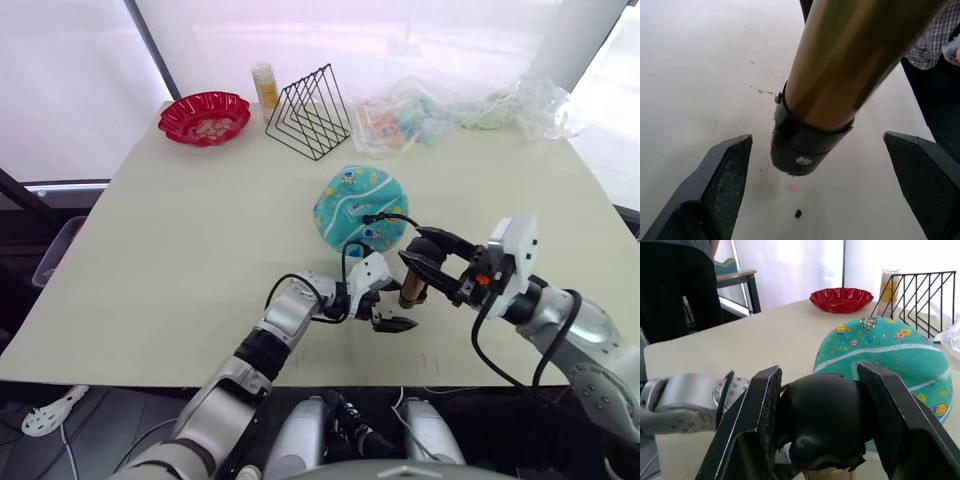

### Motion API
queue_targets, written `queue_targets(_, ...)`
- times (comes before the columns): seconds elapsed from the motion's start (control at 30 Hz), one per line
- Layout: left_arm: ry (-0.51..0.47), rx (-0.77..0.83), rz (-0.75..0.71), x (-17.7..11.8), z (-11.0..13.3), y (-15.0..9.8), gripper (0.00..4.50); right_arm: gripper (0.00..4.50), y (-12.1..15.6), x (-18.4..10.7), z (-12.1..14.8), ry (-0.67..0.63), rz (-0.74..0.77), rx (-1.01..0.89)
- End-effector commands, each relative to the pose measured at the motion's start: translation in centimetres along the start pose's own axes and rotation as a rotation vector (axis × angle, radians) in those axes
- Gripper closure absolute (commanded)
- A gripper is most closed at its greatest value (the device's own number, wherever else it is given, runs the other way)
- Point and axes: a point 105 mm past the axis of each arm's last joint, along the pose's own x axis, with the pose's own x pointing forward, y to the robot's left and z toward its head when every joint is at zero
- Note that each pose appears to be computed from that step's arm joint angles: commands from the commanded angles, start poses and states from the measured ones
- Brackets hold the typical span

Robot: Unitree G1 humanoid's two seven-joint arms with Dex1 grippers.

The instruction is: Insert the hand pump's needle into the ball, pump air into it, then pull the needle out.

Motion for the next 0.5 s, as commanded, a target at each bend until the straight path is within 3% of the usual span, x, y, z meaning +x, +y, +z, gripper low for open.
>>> queue_targets(0.03,-0.050,0.056,0.033,0.10,1.18,0.67,0.04,2.60,0.35,-0.20,1.81,-0.057,0.006,-0.042)
queue_targets(0.07,-0.053,0.060,0.037,0.12,1.20,0.71,0.04,2.60,0.38,-0.23,1.82,-0.056,0.006,-0.042)
queue_targets(0.17,-0.066,0.055,0.039,0.16,1.30,0.76,0.78,2.60,0.37,-0.31,1.72,-0.051,0.005,-0.037)
queue_targets(0.27,-0.069,0.064,0.066,0.02,1.32,1.13,1.97,2.60,0.31,-0.40,1.59,-0.046,0.003,-0.033)
queue_targets(0.5,-0.068,0.060,0.058,-0.14,1.08,1.01,1.97,2.60,0.23,-0.44,1.54,-0.044,0.000,-0.031)
